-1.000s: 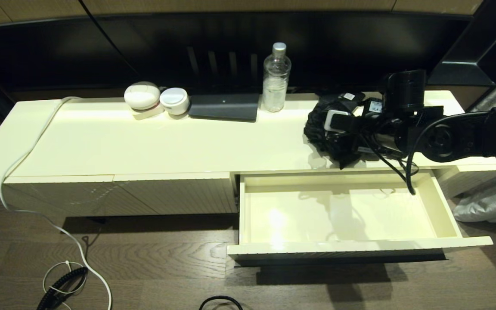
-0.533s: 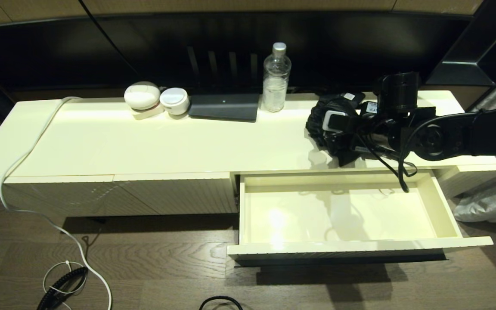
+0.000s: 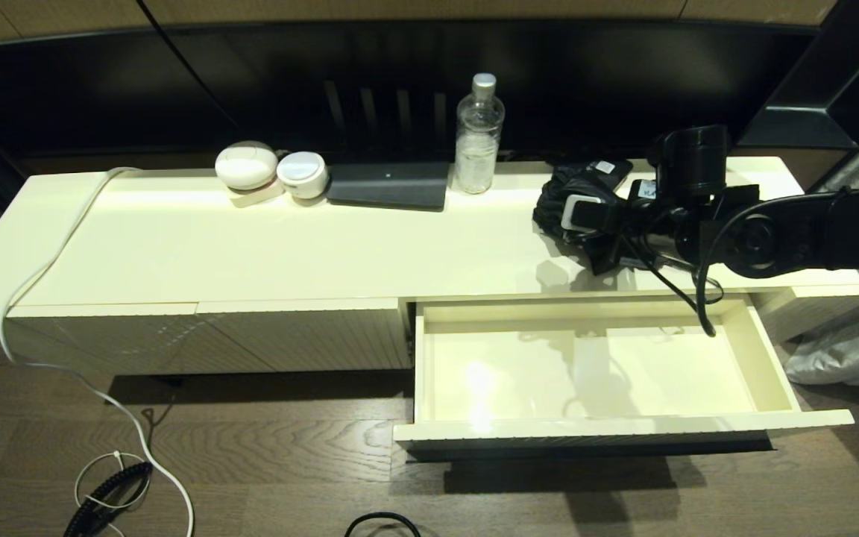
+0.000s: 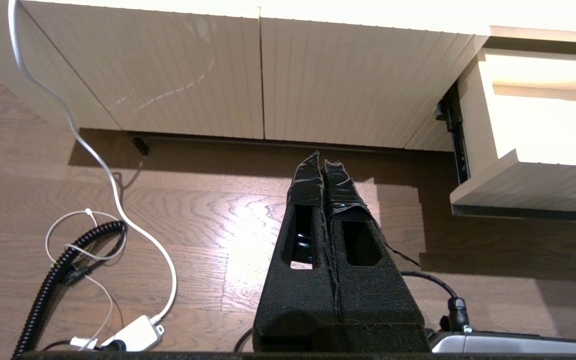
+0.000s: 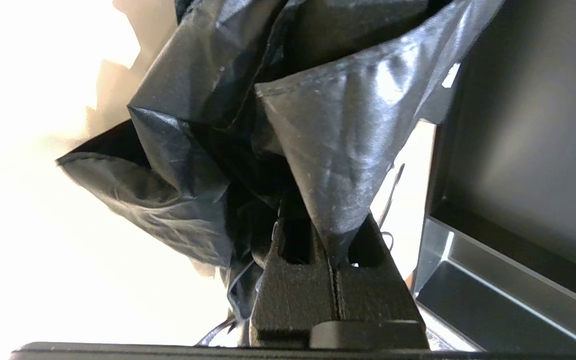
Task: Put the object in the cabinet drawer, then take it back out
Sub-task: Put the umbrella in the drawer
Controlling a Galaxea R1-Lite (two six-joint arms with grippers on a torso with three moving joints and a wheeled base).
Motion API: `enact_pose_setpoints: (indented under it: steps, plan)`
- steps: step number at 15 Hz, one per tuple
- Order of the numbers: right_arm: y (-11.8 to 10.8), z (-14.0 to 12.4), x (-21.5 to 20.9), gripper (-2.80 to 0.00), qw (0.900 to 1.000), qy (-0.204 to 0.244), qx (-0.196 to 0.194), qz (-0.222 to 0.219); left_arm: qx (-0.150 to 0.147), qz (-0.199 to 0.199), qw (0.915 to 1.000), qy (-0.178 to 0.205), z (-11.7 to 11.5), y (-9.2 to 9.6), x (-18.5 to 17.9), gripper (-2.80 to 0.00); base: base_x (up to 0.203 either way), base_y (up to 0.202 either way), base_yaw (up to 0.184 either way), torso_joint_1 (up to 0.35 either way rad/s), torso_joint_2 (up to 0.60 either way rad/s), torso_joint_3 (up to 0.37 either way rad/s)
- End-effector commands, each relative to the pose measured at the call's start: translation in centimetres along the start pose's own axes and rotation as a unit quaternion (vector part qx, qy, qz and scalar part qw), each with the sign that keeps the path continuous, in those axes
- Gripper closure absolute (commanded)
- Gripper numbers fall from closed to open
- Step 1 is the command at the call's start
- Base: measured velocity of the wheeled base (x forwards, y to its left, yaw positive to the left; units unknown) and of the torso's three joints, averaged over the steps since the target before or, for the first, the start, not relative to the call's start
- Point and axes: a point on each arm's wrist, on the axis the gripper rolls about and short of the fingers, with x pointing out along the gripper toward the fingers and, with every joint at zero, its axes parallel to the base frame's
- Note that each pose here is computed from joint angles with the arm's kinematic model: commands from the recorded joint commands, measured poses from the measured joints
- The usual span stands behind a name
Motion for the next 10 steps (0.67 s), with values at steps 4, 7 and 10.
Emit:
enact_pose_setpoints:
  steps: [4, 7, 10]
  plan:
    - [-1.9, -0.3, -4.2, 0.00, 1.000, -0.006, -0.006, -0.002, -0.001, 0.000, 1.0000, -0.001, 0.0, 0.0, 0.0, 0.00, 0.000, 0.000, 0.000, 0.000, 0.00, 0.000]
    - [-2.4, -0.4, -6.8, 0.00, 1.000, -0.019, -0.005, -0.007, -0.001, 0.000, 1.0000, -0.001, 0.0, 0.0, 0.0, 0.00, 0.000, 0.000, 0.000, 0.000, 0.00, 0.000]
    - [-2.4, -0.5, -10.4, 0.00, 0.999, -0.034, -0.008, 0.008, -0.001, 0.000, 1.0000, -0.001, 0.0, 0.0, 0.0, 0.00, 0.000, 0.000, 0.000, 0.000, 0.00, 0.000]
